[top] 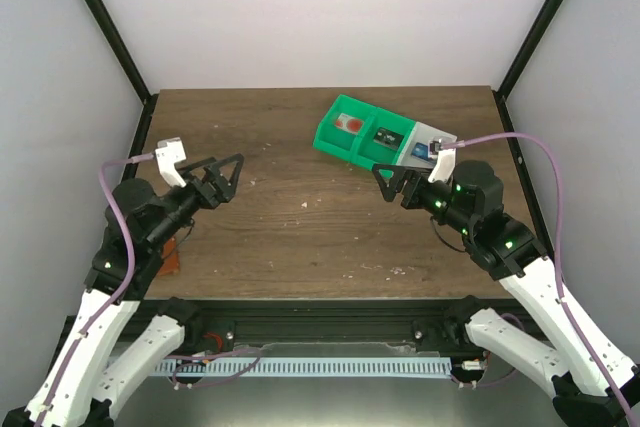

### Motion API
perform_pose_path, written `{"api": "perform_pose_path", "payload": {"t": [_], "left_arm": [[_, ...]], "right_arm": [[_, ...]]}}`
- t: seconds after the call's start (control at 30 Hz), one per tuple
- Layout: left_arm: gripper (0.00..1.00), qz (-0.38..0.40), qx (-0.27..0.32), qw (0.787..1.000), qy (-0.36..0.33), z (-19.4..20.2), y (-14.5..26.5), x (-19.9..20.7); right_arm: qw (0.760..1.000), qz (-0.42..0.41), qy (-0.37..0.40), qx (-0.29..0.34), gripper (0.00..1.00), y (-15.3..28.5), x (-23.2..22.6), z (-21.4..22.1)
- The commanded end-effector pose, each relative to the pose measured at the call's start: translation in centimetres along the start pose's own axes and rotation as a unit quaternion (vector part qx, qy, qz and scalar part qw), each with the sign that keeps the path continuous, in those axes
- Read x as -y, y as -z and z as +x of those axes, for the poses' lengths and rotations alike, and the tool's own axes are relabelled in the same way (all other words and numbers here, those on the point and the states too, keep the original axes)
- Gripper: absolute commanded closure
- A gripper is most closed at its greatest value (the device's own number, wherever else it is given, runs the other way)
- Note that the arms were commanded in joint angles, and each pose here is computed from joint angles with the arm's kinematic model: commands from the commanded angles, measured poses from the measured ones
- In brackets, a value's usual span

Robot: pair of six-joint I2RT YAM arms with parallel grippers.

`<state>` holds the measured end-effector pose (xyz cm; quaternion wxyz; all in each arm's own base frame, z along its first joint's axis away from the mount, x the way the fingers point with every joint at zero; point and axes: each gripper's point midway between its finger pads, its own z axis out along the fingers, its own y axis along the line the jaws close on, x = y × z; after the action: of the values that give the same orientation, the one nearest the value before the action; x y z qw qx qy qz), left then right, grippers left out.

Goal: Take the credit cards out of the card holder

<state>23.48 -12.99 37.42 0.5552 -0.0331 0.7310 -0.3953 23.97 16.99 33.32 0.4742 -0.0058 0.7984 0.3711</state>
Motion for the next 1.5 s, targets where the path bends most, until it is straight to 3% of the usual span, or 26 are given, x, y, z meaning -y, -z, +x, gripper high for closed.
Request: {"api": "perform_pose_path", "payload": {"t": [0.0, 0.3, 0.5, 0.7, 0.83, 0.97, 1.07, 1.13, 1.27, 1.37, 1.47], "left_arm": [[0.0, -0.018, -0.005, 1.0, 0.012, -0.2, 0.0, -0.3], [0.0, -0.123, 0.025, 0.992, 0.026, -0.6, 0.6, -4.3], [0.0, -0.264, 0.015, 0.963, 0.051, 1.1, -0.1, -10.3], [0.0, -0.357, -0.016, 0.931, 0.072, 3.2, -0.4, -15.7], [0.0, -0.365, -0.022, 0.917, 0.161, 4.5, 0.0, -20.5], [0.02, -0.423, 0.004, 0.864, 0.274, 6.6, 2.9, -26.1], [0.05, -0.482, 0.029, 0.819, 0.309, 7.8, 5.4, -29.2], [0.03, -0.535, 0.052, 0.783, 0.312, 8.1, 7.4, -30.7], [0.0, -0.607, 0.099, 0.736, 0.284, 7.6, 10.7, -32.7], [0.01, -0.636, 0.133, 0.707, 0.28, 7.4, 12.5, -33.6], [0.02, -0.647, 0.142, 0.693, 0.283, 7.9, 12.8, -34.5]], "right_arm": [[1.0, -0.014, -0.003, 0.016, 0.0, 0.6, -0.9, -1.2], [1.0, -0.014, -0.003, 0.011, 0.0, 0.4, -0.7, -0.8], [1.0, -0.017, -0.003, 0.007, 0.0, 0.2, -0.7, -0.5], [0.999, -0.03, 0.007, 0.01, 0.0, 0.1, -1.2, -0.6], [0.999, -0.034, 0.009, 0.011, 0.0, 0.1, -1.3, -0.6], [0.999, -0.041, 0.011, 0.003, 0.0, -0.2, -1.6, -0.5], [0.999, -0.039, 0.011, -0.002, 0.0, -0.4, -1.6, -0.5], [0.999, -0.037, 0.01, -0.004, 0.0, -0.5, -1.5, -0.5], [0.999, -0.033, 0.014, -0.009, 0.0, -0.5, -1.4, -0.2], [0.999, -0.031, 0.017, -0.012, 0.0, -0.5, -1.4, -0.4], [0.999, -0.029, 0.019, -0.014, 0.0, -0.7, -1.5, -0.5]]}}
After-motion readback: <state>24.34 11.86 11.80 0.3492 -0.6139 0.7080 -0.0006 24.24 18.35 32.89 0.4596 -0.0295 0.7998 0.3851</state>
